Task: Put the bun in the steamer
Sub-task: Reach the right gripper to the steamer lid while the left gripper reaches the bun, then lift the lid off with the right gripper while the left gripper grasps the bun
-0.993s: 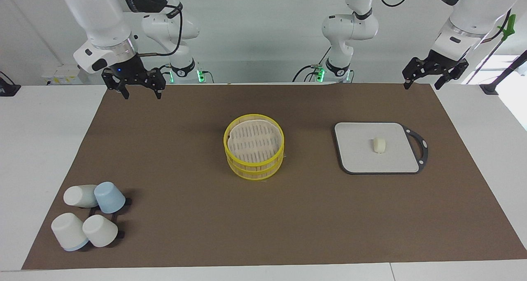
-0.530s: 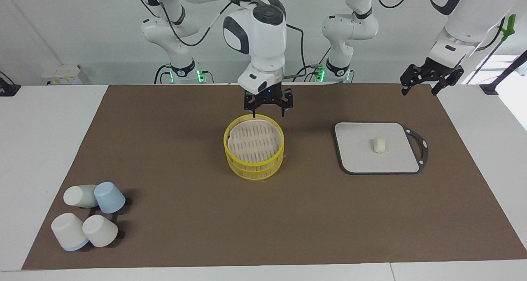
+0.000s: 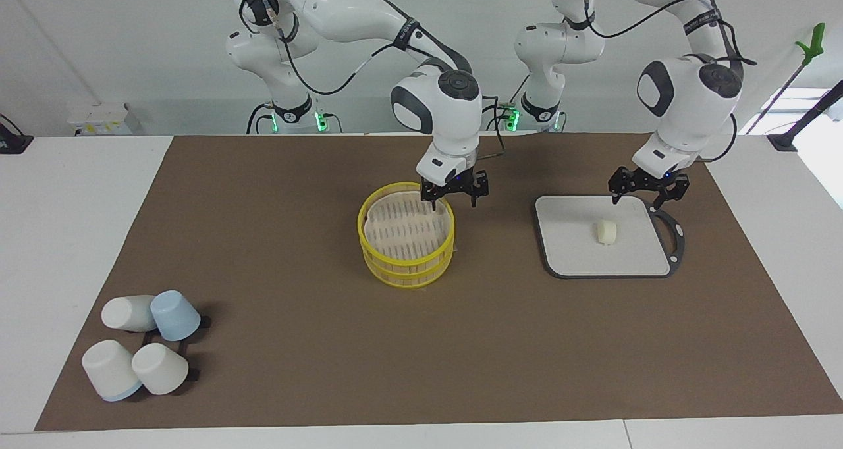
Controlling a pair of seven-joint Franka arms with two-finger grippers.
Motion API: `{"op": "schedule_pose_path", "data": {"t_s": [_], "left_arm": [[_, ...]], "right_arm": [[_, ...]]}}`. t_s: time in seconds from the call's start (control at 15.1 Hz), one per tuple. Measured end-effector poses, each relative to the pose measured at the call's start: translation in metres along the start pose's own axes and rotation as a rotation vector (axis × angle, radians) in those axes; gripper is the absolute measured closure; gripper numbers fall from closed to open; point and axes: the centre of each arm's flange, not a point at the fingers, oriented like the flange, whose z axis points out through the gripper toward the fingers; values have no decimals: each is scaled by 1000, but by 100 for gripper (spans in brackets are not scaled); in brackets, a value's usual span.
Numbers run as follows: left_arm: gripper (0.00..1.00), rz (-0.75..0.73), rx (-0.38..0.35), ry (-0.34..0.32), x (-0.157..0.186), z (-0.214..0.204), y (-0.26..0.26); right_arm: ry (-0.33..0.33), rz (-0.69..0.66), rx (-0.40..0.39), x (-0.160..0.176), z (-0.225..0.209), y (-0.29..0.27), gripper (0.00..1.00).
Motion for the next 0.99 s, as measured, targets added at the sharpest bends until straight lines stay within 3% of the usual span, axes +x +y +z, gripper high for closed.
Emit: {"op": "schedule_pose_path", "data": {"t_s": [0.46, 0.66, 0.86, 0.99], "left_arm": [[0, 27, 20, 17, 14, 64, 5], [4, 31, 20, 13, 12, 74, 6], [40, 35, 23, 26, 6, 84, 10], [62, 40, 22, 26, 6, 85, 14]], "right_arm": [[-5, 5, -35, 2, -9, 10, 81], [-30, 28, -91, 34, -64, 46, 89], [-107, -63, -147, 77, -116, 160, 90], [-194, -102, -176, 84, -141, 239, 90]]}}
